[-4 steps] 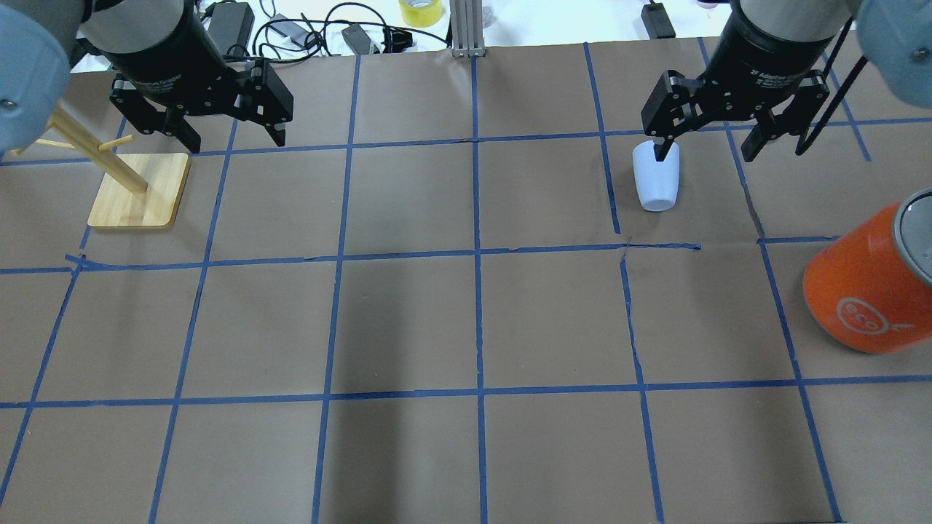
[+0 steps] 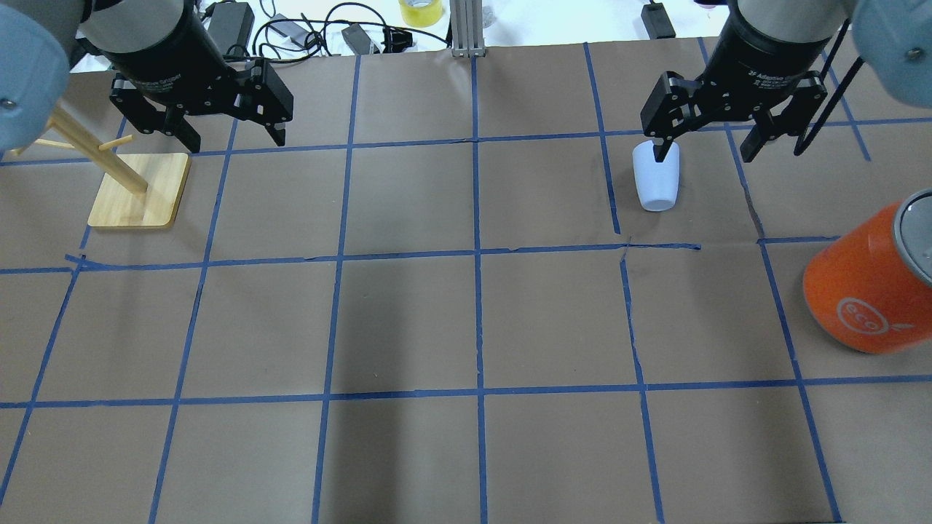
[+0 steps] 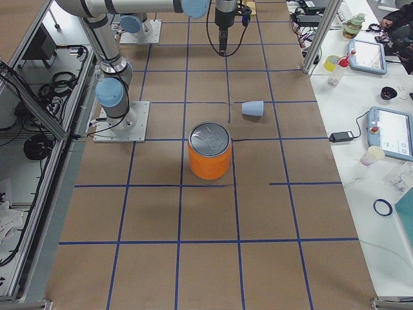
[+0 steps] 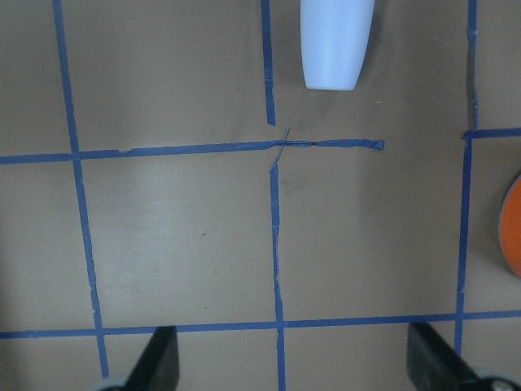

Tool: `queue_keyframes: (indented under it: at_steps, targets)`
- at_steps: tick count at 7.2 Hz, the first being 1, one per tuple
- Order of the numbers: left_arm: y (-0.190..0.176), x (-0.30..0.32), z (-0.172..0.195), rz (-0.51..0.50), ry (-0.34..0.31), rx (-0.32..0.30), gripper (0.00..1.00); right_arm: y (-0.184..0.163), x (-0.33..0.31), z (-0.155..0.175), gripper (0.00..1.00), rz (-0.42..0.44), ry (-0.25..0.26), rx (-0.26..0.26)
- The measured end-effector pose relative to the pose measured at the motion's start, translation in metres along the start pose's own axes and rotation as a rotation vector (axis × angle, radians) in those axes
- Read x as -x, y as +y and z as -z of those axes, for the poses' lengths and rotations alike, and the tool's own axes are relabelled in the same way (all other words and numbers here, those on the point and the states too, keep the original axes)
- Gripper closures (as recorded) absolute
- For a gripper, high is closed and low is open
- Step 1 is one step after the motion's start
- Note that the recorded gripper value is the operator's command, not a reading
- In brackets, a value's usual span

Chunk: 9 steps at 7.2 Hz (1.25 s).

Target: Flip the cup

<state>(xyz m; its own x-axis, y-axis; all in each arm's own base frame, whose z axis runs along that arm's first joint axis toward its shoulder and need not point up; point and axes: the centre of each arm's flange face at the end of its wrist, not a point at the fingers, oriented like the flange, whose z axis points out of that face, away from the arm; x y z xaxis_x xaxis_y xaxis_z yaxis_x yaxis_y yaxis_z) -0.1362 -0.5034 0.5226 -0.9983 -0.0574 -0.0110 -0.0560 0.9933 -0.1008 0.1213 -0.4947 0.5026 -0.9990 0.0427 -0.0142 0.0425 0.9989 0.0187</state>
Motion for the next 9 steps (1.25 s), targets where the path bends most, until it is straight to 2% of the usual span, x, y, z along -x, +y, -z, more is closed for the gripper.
queue_keyframes:
  at_steps: [9]
  targets:
    - [0.0011, 0.0005, 0.0009, -0.001, -0.007, 0.001, 0.00, -0.0029, -0.0026, -0.0032, 0.00, -0.007, 0.003, 0.004]
